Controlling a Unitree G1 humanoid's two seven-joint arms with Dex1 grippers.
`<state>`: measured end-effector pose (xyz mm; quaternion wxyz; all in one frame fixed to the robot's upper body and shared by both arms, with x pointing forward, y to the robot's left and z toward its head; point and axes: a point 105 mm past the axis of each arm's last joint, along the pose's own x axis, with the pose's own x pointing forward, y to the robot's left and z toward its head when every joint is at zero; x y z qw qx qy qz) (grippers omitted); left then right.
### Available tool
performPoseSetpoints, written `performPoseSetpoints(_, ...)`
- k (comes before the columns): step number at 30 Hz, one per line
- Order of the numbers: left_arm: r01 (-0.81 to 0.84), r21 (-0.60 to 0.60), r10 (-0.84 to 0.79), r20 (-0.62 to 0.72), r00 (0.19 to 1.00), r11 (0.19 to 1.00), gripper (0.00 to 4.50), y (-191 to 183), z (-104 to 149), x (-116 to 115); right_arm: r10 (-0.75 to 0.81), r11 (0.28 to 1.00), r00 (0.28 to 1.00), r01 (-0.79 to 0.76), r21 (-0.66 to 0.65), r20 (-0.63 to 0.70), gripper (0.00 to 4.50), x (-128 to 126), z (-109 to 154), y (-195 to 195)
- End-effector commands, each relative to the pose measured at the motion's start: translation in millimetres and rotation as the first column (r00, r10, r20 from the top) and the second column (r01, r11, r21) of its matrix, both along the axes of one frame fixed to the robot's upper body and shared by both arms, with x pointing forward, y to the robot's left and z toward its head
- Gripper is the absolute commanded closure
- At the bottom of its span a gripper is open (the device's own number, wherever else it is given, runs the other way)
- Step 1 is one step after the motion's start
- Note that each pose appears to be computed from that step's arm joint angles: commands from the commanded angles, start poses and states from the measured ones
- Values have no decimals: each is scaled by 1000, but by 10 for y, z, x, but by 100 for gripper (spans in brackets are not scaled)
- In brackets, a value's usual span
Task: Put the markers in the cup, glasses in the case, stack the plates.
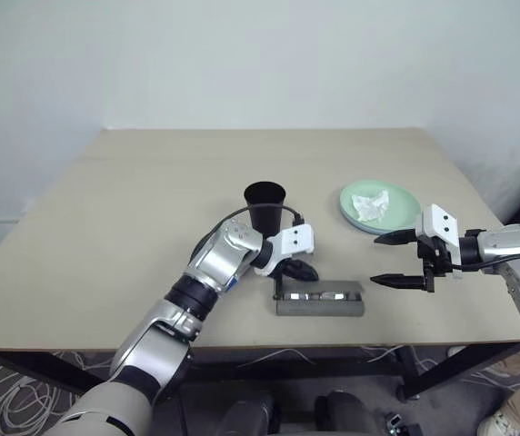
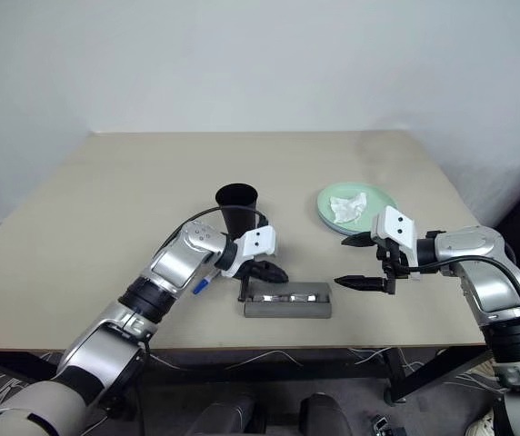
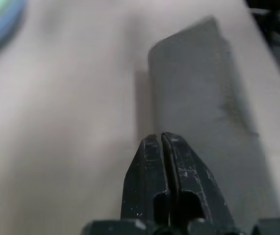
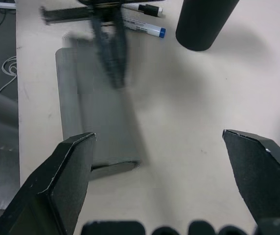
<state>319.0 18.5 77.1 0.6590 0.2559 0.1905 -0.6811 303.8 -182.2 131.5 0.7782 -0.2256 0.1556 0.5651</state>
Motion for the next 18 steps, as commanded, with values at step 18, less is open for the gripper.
performPoseSetpoints(18, -190, -56, 190, 3, 982, 980, 448, 426, 390, 4, 17, 1000, 998, -17, 11, 59, 0, 23, 154, 46)
